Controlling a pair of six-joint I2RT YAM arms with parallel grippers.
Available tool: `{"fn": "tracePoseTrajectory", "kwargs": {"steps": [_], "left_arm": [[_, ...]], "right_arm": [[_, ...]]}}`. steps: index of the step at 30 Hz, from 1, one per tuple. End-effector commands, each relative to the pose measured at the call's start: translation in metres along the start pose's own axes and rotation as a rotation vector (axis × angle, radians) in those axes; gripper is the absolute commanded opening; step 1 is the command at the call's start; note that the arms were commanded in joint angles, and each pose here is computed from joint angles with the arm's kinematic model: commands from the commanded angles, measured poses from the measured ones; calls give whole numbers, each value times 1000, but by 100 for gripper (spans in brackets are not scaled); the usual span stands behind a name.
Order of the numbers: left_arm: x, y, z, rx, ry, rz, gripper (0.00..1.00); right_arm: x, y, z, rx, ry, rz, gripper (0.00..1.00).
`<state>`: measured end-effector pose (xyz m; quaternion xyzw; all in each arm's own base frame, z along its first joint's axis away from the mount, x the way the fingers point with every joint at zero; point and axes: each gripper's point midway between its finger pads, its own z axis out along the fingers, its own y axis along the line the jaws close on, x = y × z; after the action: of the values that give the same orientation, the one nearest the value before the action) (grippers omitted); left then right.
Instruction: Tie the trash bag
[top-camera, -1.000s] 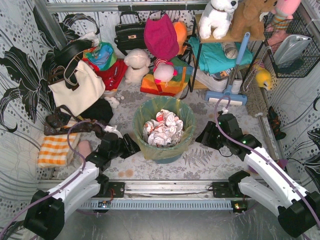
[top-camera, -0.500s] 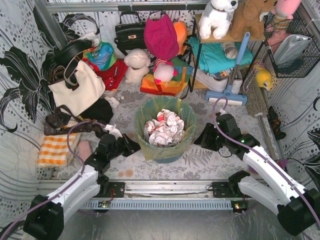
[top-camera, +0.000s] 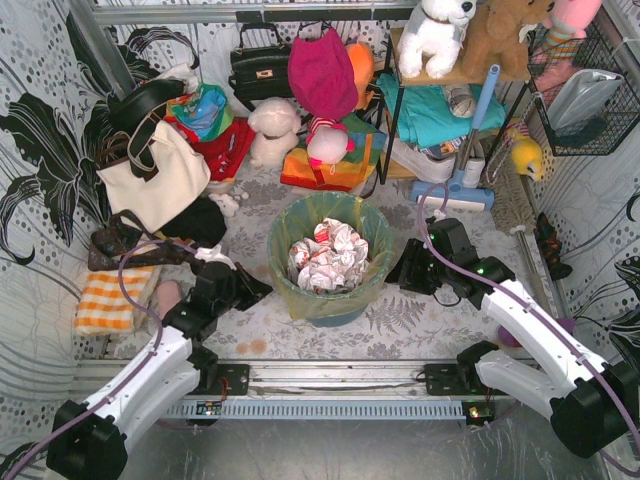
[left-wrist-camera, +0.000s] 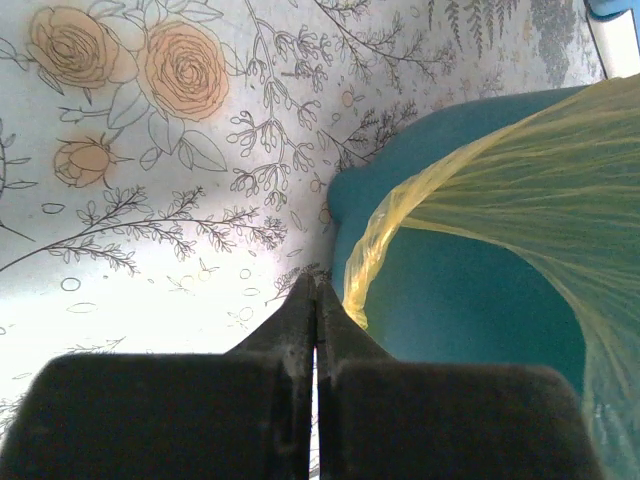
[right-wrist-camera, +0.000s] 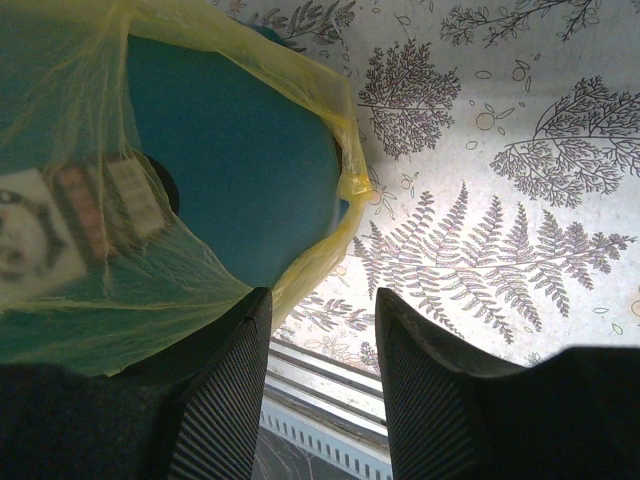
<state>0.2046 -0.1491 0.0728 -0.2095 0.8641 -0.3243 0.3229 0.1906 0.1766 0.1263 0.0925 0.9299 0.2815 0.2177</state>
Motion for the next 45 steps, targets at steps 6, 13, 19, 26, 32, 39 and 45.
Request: {"fn": "tracePoseTrajectory", "kwargs": {"steps": [6, 13, 19, 26, 32, 39, 45], "left_arm": [[-3, -41, -5, 147, 49, 40, 9], [11, -44, 3, 224, 95, 23, 39], [15, -38, 11, 237, 93, 14, 37], [15, -36, 21, 242, 87, 15, 36], [12, -25, 25, 178, 67, 10, 3], [-10, 28, 10, -204, 1, 63, 0], [-24, 29, 1, -265, -49, 60, 0]], "right_arm": [[-11, 8, -13, -18, -48, -11, 46], [-18, 9, -20, -1, -81, -20, 46], [-25, 10, -24, 33, -78, -51, 46], [-29, 11, -24, 37, -85, -51, 45], [-28, 13, -21, 41, -67, -48, 45], [-28, 7, -21, 65, -75, -45, 46], [-25, 4, -16, 71, -62, -40, 45]]}}
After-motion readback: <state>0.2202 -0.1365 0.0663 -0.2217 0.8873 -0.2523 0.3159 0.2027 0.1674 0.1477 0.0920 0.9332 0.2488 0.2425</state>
